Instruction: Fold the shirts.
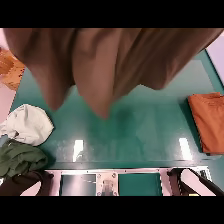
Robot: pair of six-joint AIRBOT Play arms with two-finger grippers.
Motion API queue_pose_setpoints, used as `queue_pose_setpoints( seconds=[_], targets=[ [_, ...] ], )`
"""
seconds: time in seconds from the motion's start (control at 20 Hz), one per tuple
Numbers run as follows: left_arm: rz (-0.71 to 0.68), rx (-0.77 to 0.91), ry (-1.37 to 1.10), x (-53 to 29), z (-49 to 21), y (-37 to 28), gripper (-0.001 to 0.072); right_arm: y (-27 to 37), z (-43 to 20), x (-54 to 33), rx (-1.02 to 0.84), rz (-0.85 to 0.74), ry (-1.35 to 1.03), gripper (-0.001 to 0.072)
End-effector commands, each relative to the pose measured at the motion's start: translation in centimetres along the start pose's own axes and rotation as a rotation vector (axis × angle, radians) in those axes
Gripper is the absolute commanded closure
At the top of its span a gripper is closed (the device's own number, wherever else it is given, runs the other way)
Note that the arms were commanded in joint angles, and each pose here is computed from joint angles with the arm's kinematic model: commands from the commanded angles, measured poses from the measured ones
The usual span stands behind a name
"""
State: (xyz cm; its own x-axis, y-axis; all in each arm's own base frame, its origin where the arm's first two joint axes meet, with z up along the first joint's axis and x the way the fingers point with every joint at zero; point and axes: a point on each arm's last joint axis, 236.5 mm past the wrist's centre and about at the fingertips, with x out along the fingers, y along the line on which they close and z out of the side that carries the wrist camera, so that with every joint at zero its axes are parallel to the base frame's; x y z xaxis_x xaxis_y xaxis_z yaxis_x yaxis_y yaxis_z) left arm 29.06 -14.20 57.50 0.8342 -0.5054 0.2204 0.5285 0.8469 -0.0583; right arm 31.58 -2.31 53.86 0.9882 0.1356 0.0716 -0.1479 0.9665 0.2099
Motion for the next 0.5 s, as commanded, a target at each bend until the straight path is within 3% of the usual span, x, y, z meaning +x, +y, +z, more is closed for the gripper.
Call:
queue_pose_setpoints(
  seconds=[0.0, 0.2, 0.45],
  targets=[
    [-0.085, -0.023, -0.115, -1.1, 3.0, -2.3, 0.0681, 1.7, 3.1, -2.1, -0.053, -0.006, -0.121, 0.0697],
    [-0.029, -0.043, 0.109, 3.0, -5.7, 0.6, 0.0681, -1.4, -3.2, 3.0, 0.041, 0.042, 0.033, 0.0697],
    [0.012, -0.17, 0.519, 10.9, -24.8, 5.3, 0.0681, -2.5, -21.4, 15.8, 0.215, 0.165, 0.388, 0.0697]
  ],
)
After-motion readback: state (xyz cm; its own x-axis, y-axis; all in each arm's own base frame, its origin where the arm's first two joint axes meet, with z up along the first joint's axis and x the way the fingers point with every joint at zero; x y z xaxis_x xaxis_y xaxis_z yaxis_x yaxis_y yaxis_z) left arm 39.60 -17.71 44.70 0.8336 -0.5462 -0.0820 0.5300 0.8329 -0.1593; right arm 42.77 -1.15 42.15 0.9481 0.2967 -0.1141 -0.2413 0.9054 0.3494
